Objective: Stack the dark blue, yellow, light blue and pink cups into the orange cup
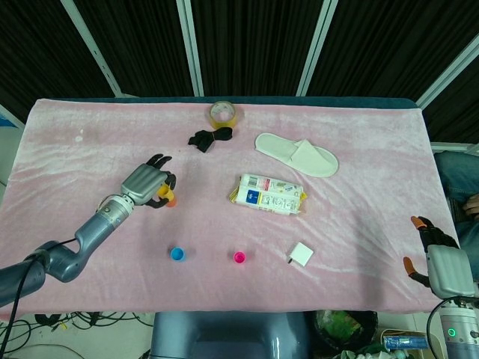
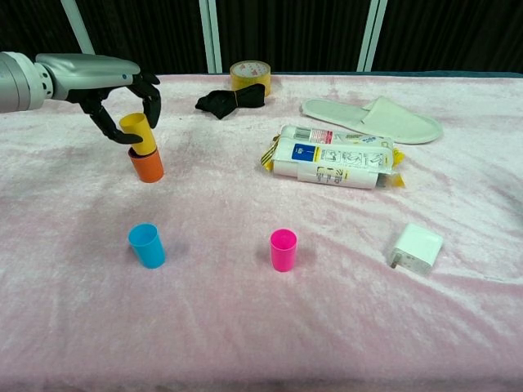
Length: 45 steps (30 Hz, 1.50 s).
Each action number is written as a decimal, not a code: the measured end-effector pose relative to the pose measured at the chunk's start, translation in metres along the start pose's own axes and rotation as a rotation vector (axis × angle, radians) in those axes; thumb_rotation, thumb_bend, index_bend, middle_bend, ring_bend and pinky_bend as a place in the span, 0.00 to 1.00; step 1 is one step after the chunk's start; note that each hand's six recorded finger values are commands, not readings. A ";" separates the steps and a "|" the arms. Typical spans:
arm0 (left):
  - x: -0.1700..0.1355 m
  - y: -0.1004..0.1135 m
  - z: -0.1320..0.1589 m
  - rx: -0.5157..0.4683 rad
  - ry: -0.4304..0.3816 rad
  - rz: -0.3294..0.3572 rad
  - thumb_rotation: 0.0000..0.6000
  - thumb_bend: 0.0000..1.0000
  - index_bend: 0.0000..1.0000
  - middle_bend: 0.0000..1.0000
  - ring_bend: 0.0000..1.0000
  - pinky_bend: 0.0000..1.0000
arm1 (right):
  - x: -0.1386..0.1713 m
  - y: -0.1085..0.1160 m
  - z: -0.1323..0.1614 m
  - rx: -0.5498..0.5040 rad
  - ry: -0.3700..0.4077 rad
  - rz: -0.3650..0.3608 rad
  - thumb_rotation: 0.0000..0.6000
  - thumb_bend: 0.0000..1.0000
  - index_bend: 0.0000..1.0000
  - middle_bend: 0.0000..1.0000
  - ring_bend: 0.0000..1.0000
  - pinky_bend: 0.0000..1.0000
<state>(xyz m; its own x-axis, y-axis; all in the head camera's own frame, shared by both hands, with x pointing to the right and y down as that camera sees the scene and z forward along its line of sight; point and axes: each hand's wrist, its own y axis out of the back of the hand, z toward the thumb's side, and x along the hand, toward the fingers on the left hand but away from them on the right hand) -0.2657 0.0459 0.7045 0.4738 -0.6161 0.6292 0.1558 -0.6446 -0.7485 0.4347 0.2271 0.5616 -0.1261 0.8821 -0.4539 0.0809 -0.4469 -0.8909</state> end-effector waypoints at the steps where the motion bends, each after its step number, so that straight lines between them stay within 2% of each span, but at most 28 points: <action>1: 0.001 -0.001 0.001 0.002 -0.002 -0.003 1.00 0.39 0.48 0.49 0.00 0.00 | 0.000 0.000 0.000 -0.001 0.000 0.000 1.00 0.30 0.13 0.10 0.17 0.24; 5: 0.002 -0.003 0.002 0.012 -0.005 -0.014 1.00 0.39 0.47 0.48 0.00 0.00 | 0.000 0.000 0.000 0.000 0.000 0.000 1.00 0.30 0.13 0.10 0.17 0.24; 8: 0.002 -0.003 0.001 0.011 -0.002 -0.015 1.00 0.37 0.43 0.46 0.00 0.00 | 0.000 0.000 0.000 -0.002 0.000 0.001 1.00 0.30 0.13 0.10 0.17 0.24; 12: 0.002 -0.006 -0.002 0.021 0.009 -0.027 1.00 0.27 0.32 0.35 0.00 0.00 | 0.000 0.000 0.000 -0.003 0.000 0.001 1.00 0.30 0.13 0.10 0.17 0.24; 14: 0.002 -0.008 -0.004 0.029 0.015 -0.036 1.00 0.25 0.27 0.29 0.00 0.00 | 0.000 0.000 0.000 -0.007 -0.001 0.003 1.00 0.30 0.13 0.10 0.17 0.24; 17: 0.000 -0.008 -0.003 0.023 0.017 -0.039 1.00 0.25 0.22 0.25 0.00 0.00 | 0.000 0.000 0.000 -0.006 0.000 0.004 1.00 0.30 0.13 0.10 0.17 0.24; 23: -0.003 -0.004 -0.004 0.026 0.016 -0.028 1.00 0.25 0.20 0.24 0.00 0.00 | 0.000 0.000 0.000 -0.006 -0.002 0.002 1.00 0.30 0.13 0.10 0.17 0.24; 27: -0.011 0.004 0.000 0.018 0.002 0.003 1.00 0.25 0.20 0.25 0.00 0.00 | 0.000 0.000 0.000 -0.006 -0.003 0.001 1.00 0.30 0.13 0.10 0.17 0.24; 31: -0.030 0.017 0.008 0.012 -0.033 0.062 1.00 0.25 0.20 0.25 0.00 0.00 | 0.000 0.000 0.000 -0.006 -0.002 0.002 1.00 0.30 0.13 0.10 0.17 0.24; 36: -0.070 0.028 0.020 0.033 -0.087 0.120 1.00 0.25 0.19 0.25 0.00 0.00 | 0.001 0.000 0.001 -0.005 -0.001 0.001 1.00 0.30 0.13 0.10 0.17 0.24; 40: -0.103 0.018 0.025 0.048 -0.115 0.081 1.00 0.25 0.19 0.25 0.00 0.00 | 0.001 0.000 0.001 -0.005 0.000 0.000 1.00 0.30 0.13 0.10 0.17 0.24; 45: -0.129 -0.008 0.034 0.099 -0.144 -0.016 1.00 0.25 0.20 0.26 0.00 0.00 | 0.001 0.001 0.001 -0.006 -0.003 -0.001 1.00 0.30 0.13 0.10 0.17 0.24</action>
<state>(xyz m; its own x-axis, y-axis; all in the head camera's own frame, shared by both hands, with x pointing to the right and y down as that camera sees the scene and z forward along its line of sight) -0.2983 0.1461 0.6223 0.5888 -0.5301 0.6101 0.2454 -0.6020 -0.7599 0.4340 0.2278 0.5605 -0.1291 0.8822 -0.4528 0.0871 -0.4448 -0.8914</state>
